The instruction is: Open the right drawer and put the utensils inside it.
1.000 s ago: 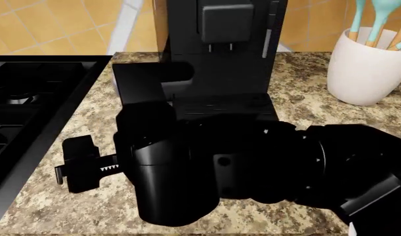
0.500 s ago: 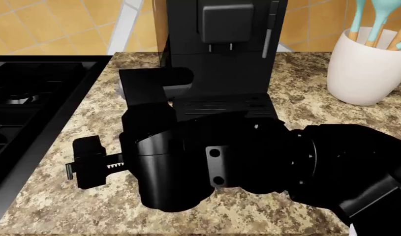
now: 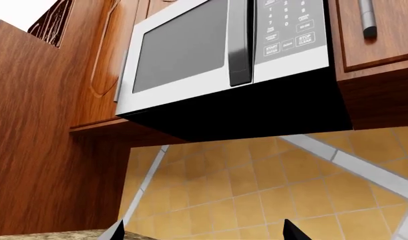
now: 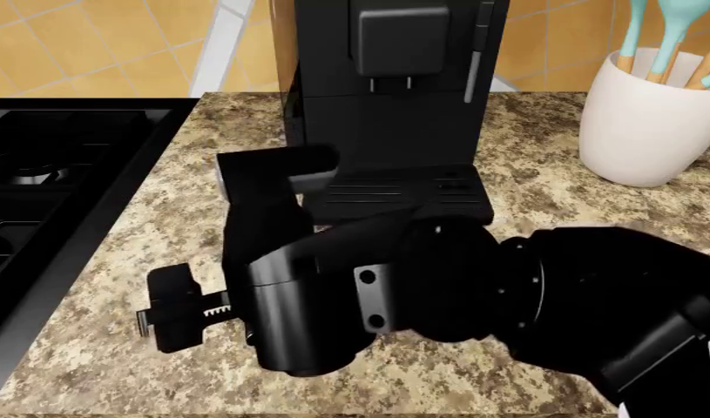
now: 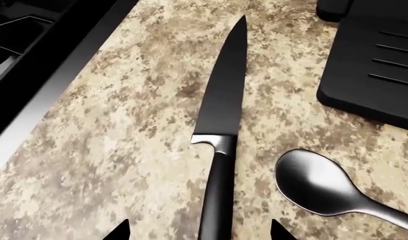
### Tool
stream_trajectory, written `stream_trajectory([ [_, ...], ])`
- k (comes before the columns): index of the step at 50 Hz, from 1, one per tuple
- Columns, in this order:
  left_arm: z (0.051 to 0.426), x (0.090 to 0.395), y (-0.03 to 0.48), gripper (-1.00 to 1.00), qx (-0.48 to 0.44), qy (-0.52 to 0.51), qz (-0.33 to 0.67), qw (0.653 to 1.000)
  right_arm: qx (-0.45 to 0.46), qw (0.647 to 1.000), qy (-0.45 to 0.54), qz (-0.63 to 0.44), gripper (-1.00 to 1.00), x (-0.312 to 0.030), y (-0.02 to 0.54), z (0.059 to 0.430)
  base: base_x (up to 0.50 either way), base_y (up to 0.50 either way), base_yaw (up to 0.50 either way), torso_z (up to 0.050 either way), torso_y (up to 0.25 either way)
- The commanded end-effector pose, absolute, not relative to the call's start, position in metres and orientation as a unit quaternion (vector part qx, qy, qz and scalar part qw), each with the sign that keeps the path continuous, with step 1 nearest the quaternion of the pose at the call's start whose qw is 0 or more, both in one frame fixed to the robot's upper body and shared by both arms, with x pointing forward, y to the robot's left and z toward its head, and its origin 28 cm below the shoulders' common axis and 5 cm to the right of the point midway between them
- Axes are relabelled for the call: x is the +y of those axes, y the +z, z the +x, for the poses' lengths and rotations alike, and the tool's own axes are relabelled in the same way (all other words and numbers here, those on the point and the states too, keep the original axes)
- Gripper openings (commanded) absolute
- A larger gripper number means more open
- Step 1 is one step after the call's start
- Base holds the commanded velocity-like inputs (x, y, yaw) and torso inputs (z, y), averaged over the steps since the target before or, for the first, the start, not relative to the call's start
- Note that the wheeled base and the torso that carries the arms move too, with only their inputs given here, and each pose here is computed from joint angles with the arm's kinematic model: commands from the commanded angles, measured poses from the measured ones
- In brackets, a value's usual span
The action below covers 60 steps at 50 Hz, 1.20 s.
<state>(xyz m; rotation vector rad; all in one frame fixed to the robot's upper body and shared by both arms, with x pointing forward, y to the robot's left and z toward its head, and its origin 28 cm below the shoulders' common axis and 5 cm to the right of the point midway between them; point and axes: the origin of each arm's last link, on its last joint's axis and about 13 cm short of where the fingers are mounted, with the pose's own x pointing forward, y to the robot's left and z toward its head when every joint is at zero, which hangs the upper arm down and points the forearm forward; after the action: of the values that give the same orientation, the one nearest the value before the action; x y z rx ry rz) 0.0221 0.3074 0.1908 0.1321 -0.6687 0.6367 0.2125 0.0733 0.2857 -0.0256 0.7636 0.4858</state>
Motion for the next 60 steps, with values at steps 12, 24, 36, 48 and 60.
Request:
stream_trajectory([
  [12,0.022,0.308,0.19,1.0,-0.323,0.308,0.064,0.893,0.398,0.885,0.237,-0.04,1.0,0.074,0.267,0.215,0.0,0.0,0.0,0.0,0.0],
  [24,0.022,0.308,0.19,1.0,-0.323,0.309,0.062,0.892,0.415,0.878,0.234,-0.05,1.0,0.075,0.252,0.217,0.0,0.0,0.0,0.0,0.0],
  [36,0.022,0.308,0.19,1.0,-0.324,0.308,0.064,0.892,0.426,0.872,0.234,-0.057,1.0,0.075,0.24,0.215,0.0,0.0,0.0,0.0,0.0],
  [48,0.021,0.307,0.191,1.0,-0.325,0.309,0.065,0.892,0.433,0.869,0.228,-0.075,1.0,0.075,0.229,0.215,0.0,0.0,0.0,0.0,0.0],
  [60,0.02,0.308,0.192,1.0,-0.327,0.308,0.067,0.891,0.443,0.864,0.219,-0.095,1.0,0.074,0.217,0.216,0.0,0.0,0.0,-0.003,0.0],
])
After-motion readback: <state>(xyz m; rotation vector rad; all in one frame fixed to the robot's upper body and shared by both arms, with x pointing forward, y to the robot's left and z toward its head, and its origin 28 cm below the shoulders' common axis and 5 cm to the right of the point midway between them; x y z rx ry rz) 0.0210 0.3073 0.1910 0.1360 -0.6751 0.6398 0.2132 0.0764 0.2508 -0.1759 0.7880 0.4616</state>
